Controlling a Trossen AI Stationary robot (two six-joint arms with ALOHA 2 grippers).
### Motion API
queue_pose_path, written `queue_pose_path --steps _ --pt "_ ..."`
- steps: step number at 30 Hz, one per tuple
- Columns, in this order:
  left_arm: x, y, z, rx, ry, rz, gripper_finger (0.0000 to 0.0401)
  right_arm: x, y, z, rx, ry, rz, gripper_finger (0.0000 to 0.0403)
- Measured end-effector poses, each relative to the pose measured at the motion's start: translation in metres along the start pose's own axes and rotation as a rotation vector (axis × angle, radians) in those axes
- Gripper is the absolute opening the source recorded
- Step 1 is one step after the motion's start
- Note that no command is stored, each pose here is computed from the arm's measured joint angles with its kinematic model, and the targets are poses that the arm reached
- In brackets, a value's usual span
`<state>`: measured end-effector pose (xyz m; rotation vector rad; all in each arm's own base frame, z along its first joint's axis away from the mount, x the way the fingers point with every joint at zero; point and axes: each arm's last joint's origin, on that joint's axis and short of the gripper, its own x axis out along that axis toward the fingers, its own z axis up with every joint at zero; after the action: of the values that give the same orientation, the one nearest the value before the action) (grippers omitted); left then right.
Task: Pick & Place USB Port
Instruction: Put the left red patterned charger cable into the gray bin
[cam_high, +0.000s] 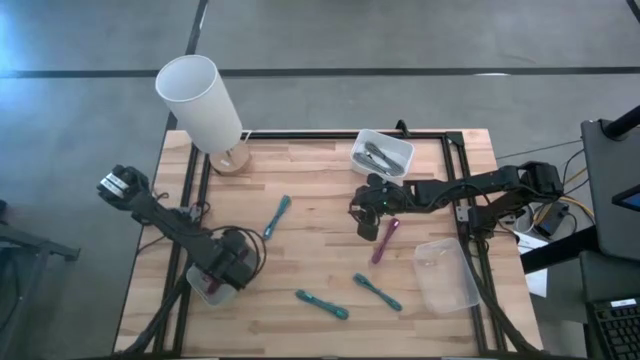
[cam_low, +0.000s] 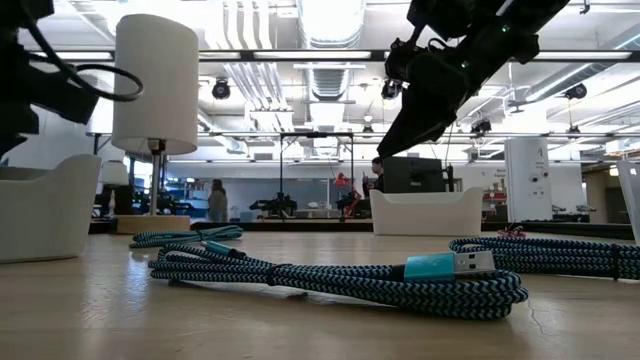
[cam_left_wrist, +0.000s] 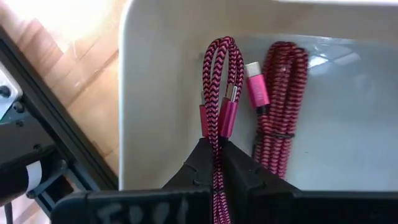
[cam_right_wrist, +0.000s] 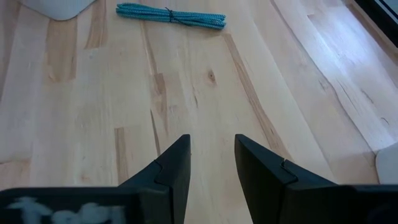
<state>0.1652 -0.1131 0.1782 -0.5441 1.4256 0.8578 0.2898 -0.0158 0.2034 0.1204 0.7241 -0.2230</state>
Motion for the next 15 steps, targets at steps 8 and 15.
queue_pose_path --steps 8,15 --pt "0.012 -0.002 -0.002 -0.003 0.019 -0.045 0.0012 0.0 0.0 0.001 -0.002 -0.014 0.002 0.0118" --pt "0.017 -0.003 -0.002 0.007 0.017 -0.075 0.0057 0.0 0.0 0.001 -0.002 -0.014 0.002 0.0118"
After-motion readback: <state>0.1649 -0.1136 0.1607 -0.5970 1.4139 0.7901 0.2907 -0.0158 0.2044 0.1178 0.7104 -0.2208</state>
